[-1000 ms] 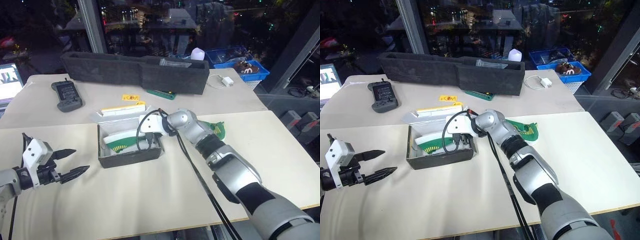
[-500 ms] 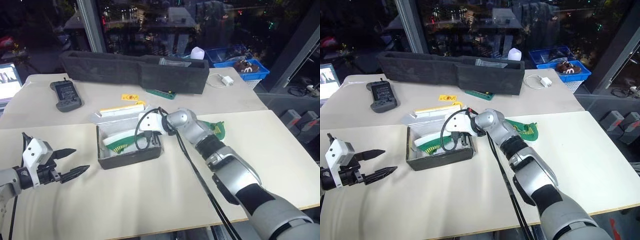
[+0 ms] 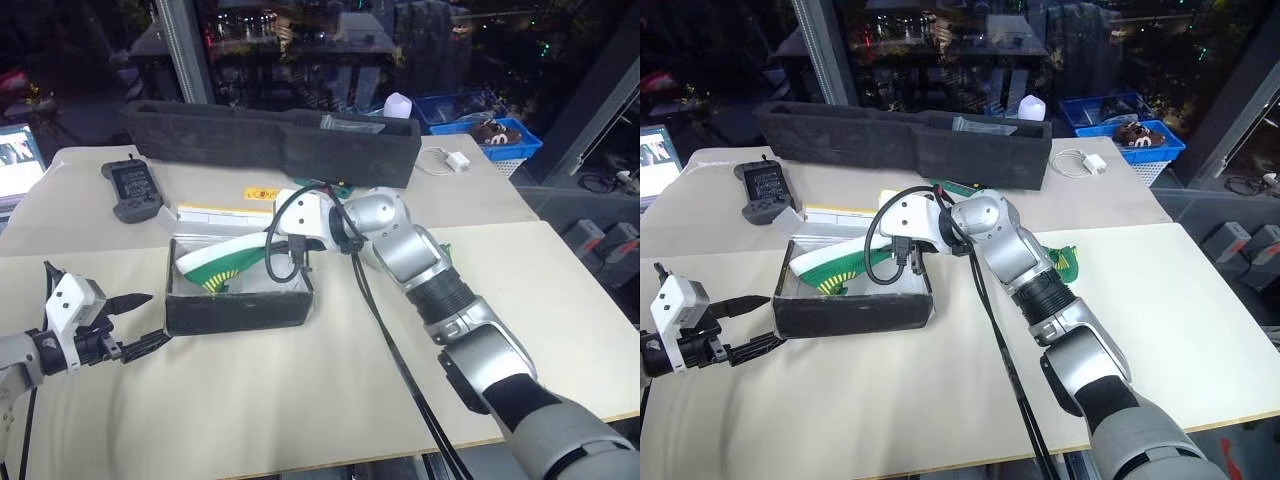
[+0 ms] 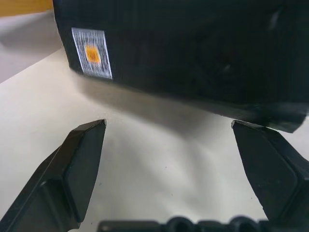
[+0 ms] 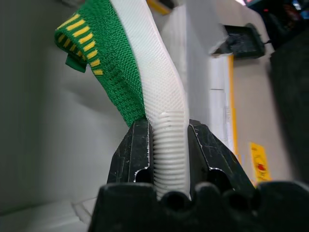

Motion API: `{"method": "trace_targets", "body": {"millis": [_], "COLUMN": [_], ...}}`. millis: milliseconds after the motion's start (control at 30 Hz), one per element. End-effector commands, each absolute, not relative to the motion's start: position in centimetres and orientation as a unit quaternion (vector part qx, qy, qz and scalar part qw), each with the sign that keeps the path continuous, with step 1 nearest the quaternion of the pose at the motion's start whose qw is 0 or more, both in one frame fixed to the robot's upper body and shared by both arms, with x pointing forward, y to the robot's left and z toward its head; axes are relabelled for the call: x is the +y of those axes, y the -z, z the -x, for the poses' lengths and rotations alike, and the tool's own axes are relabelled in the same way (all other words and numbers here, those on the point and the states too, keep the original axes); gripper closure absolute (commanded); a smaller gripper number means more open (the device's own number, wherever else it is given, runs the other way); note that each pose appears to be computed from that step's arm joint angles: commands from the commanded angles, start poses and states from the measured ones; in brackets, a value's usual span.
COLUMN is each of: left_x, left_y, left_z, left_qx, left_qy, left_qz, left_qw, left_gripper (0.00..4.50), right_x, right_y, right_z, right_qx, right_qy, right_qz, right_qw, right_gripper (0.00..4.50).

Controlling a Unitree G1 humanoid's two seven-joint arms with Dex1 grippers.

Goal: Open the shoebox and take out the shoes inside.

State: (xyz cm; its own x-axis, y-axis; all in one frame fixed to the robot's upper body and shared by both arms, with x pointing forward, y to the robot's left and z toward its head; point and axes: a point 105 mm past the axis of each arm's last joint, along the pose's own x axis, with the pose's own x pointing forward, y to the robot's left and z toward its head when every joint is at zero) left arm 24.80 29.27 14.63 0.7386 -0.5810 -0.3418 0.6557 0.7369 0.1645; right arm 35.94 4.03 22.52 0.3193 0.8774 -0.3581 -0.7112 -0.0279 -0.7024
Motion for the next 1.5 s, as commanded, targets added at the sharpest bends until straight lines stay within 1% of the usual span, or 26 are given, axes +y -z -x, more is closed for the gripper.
{"method": "trace_targets", "body": {"millis": [33, 133, 233, 467, 733, 800, 967, 1100, 1200, 1333, 1400, 1500], "left_x": [29.1, 29.1, 29.1, 29.5, 30.9, 31.2, 31.4, 30.6, 30.1, 29.8, 29.6, 29.0], "left_y": [-15.3, -15.3, -15.4, -15.0, -15.3, -15.8, -17.2, -17.3, -17.2, -16.8, -16.4, -15.9], "left_z": [-24.9, -24.9, -24.9, -24.3, -21.5, -21.0, -21.0, -21.1, -21.4, -21.8, -22.2, -22.6], "left_qx": [0.125, 0.124, 0.124, 0.132, 0.170, 0.174, 0.164, 0.160, 0.158, 0.158, 0.157, 0.156], "left_qy": [0.339, 0.340, 0.339, 0.342, 0.358, 0.357, 0.354, 0.366, 0.370, 0.373, 0.374, 0.383], "left_qz": [-0.150, -0.151, -0.151, -0.151, -0.151, -0.150, -0.151, -0.153, -0.152, -0.149, -0.147, -0.144], "left_qw": [0.920, 0.920, 0.920, 0.918, 0.906, 0.906, 0.909, 0.904, 0.903, 0.902, 0.902, 0.899], "left_gripper": [0.00, 0.00, 0.00, 0.00, 0.00, 0.00, 0.00, 0.00, 0.00, 0.00, 0.00, 0.00], "right_x": [4.0, 3.2, 2.7, 1.7, 0.3, 0.1, 0.0, -0.5, -2.8, -5.9, -8.3, -11.7], "right_y": [-23.7, -23.2, -23.1, -24.0, -25.2, -26.0, -27.3, -28.3, -29.6, -30.5, -30.8, -29.1], "right_z": [-36.1, -36.8, -37.3, -37.2, -36.2, -36.0, -35.3, -34.2, -33.6, -32.9, -32.1, -31.2], "right_qx": [-0.132, -0.131, -0.131, -0.135, -0.124, -0.130, -0.134, -0.128, -0.107, -0.073, -0.034, 0.052], "right_qy": [-0.539, -0.506, -0.491, -0.484, -0.501, -0.501, -0.521, -0.546, -0.548, -0.542, -0.542, -0.534], "right_qz": [0.480, 0.545, 0.566, 0.556, 0.509, 0.500, 0.448, 0.388, 0.340, 0.304, 0.270, 0.209], "right_qw": [0.680, 0.656, 0.649, 0.662, 0.689, 0.695, 0.714, 0.732, 0.757, 0.780, 0.795, 0.818], "right_gripper": [3.66, 3.66, 3.66, 3.66, 3.66, 3.66, 3.66, 3.66, 3.66, 3.66, 3.66, 3.66]}}
